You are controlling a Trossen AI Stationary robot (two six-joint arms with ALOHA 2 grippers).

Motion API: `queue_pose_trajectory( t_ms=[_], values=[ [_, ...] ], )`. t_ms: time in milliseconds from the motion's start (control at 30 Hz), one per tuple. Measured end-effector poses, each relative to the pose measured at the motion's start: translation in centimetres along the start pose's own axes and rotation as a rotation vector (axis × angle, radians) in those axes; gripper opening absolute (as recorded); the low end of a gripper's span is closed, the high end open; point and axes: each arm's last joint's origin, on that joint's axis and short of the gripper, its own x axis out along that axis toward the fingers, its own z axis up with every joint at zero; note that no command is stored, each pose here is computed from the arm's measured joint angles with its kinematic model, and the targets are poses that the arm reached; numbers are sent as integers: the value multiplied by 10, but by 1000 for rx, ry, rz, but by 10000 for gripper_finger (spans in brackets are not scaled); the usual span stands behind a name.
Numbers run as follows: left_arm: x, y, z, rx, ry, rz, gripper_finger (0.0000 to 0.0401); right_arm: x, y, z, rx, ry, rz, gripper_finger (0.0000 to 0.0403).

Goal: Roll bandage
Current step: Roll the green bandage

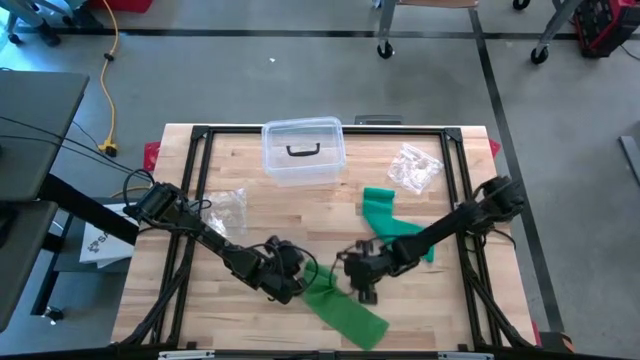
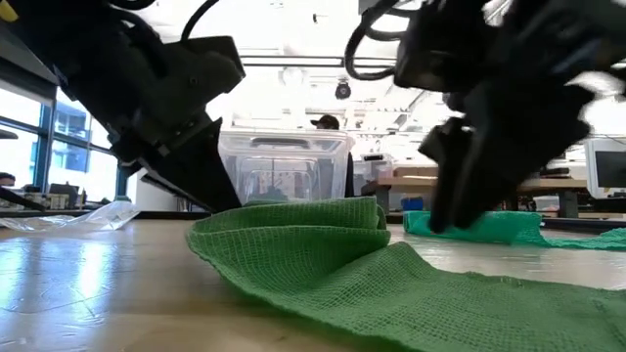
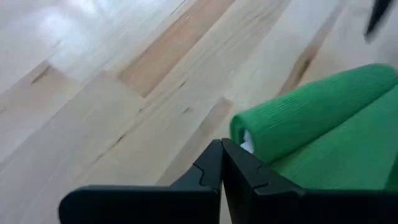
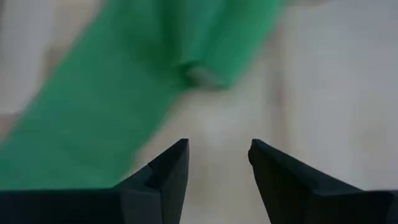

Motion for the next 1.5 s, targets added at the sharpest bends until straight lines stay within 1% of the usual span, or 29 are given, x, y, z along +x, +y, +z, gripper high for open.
queue_pose_trajectory(
  t_ms=[100, 200, 267, 333, 433, 533, 667, 767, 900, 1033, 1100, 1167, 1233, 1300, 1400, 1500],
  values=[
    [2, -1, 4, -9, -14, -11, 1, 15, 7, -5, 20, -15, 8, 121],
    [4, 1, 5, -14, -10, -9, 1, 25, 10, -2, 56, -96, 9, 63],
    [4, 1, 5, -6, -3, -11, 1, 27, 10, -1, 79, -128, -22, 22],
    [4, 1, 5, 10, 1, -15, 1, 27, 6, 0, 89, -150, -64, 8],
    [5, 1, 6, 23, 6, -18, 1, 28, -2, 5, 129, -171, -89, 18],
    [6, 2, 6, 25, 18, -19, 1, 28, -8, 8, 148, -173, -92, 16],
    [6, 2, 5, 25, 21, -22, 0, 28, -12, 10, 139, -176, -105, 3],
    [4, 1, 4, 30, -11, -8, 0, 28, -14, 10, 126, -196, -151, 3],
    [0, 0, 2, 50, -78, 39, 0, 22, -17, 13, 48, -239, -263, 3],
    [-6, -4, 1, 56, -178, 77, 0, 14, -19, 21, -77, -313, -424, 1],
    [-10, -3, -2, 94, -210, 108, 0, 13, -21, 21, -137, -310, -496, 0],
    [-12, -5, -4, 130, -235, 122, 0, 14, -25, 20, -168, -293, -528, 0],
    [-15, -6, -6, 146, -260, 132, 0, 14, -28, 21, -169, -286, -534, 0],
    [-17, -6, -8, 155, -258, 131, 0, 14, -31, 20, -154, -271, -533, 0],
    [-22, -8, -13, 152, -213, 121, 0, 15, -31, 18, -104, -253, -507, 0],
    [-33, -10, -14, 137, -144, 142, 0, 15, -30, 16, -90, -242, -498, 0]
  ],
)
